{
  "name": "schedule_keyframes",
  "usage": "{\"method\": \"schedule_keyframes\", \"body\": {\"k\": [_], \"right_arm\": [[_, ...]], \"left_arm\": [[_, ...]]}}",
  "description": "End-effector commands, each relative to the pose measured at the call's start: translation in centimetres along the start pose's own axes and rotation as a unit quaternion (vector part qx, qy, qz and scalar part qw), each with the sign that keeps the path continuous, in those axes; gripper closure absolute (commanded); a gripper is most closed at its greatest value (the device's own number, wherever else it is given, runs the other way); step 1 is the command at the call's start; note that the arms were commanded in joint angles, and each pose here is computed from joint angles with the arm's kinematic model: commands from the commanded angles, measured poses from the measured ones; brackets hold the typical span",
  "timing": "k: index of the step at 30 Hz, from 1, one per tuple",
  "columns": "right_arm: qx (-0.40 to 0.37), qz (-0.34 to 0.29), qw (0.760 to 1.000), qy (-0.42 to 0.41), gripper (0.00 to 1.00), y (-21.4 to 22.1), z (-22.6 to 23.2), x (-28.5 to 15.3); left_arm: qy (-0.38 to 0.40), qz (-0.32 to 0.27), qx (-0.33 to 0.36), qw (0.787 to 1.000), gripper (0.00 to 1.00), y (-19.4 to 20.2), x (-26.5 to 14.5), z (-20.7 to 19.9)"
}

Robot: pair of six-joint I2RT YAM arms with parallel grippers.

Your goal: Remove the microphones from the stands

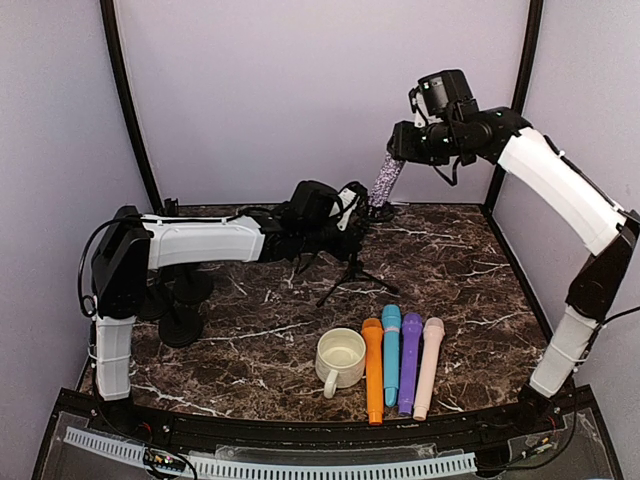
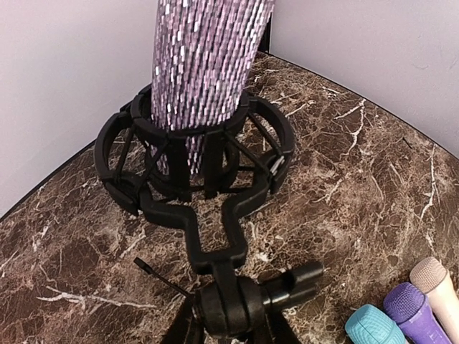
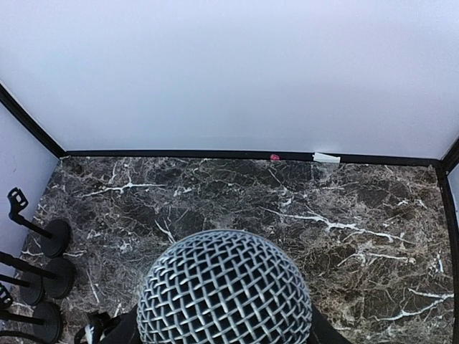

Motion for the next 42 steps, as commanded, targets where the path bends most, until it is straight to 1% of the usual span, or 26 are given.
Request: {"method": "schedule_keyframes", "body": {"k": [1,8,11,15,20,24,29,30,32,37,42], "right_arm": [[0.033,-0.146,0.988,-0.032,0.85,-7.1,-0.2,-9.0],[0.035,-0.163,0.985,-0.036,0.84,-7.6,-0.8,-11.5],[0.032,-0.165,0.986,-0.019,0.84,-7.3,-1.6,-12.0],[0.030,-0.160,0.987,0.006,0.84,-6.1,-2.9,-12.4],[0.027,-0.137,0.990,0.026,0.84,-3.8,-4.4,-12.0],[0.026,-0.121,0.992,0.036,0.84,-2.5,-5.3,-11.9],[0.026,-0.107,0.993,0.050,0.84,-1.0,-6.4,-11.9],[0.026,-0.106,0.993,0.051,0.84,-0.7,-6.6,-12.0],[0.026,-0.098,0.993,0.055,0.84,-0.1,-7.0,-12.2],[0.020,-0.072,0.994,0.081,0.85,1.6,-8.4,-12.4],[0.024,-0.046,0.995,0.091,0.84,3.3,-9.7,-12.9]], "left_arm": [[-0.057,0.166,0.012,0.984,1.00,8.2,1.2,2.2],[-0.076,0.175,0.012,0.982,1.00,8.4,1.0,3.3],[-0.098,0.190,0.010,0.977,1.00,9.0,0.8,4.6],[-0.137,0.222,0.007,0.965,1.00,10.3,0.0,7.2],[-0.169,0.239,-0.009,0.956,1.00,11.2,-1.5,10.8],[-0.191,0.251,-0.015,0.949,1.00,12.0,-2.7,12.8],[-0.224,0.272,-0.027,0.935,1.00,13.5,-4.5,15.4],[-0.227,0.282,-0.017,0.932,1.00,14.2,-4.8,15.7],[-0.241,0.295,-0.021,0.924,1.00,15.1,-5.7,16.9],[-0.280,0.306,-0.060,0.908,1.00,16.9,-8.8,20.8],[-0.300,0.313,-0.086,0.897,1.00,18.8,-10.9,23.4]]}}
Point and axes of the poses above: each gripper's point midway between its finger pads, its own x axis out along the fingers, its own z axis along the line the jaws close on, y = z × x, the point moved 6 cm from there along -x, back along the fingers, and after that the axes turned 11 degrees about x, right-handed, at the moved point
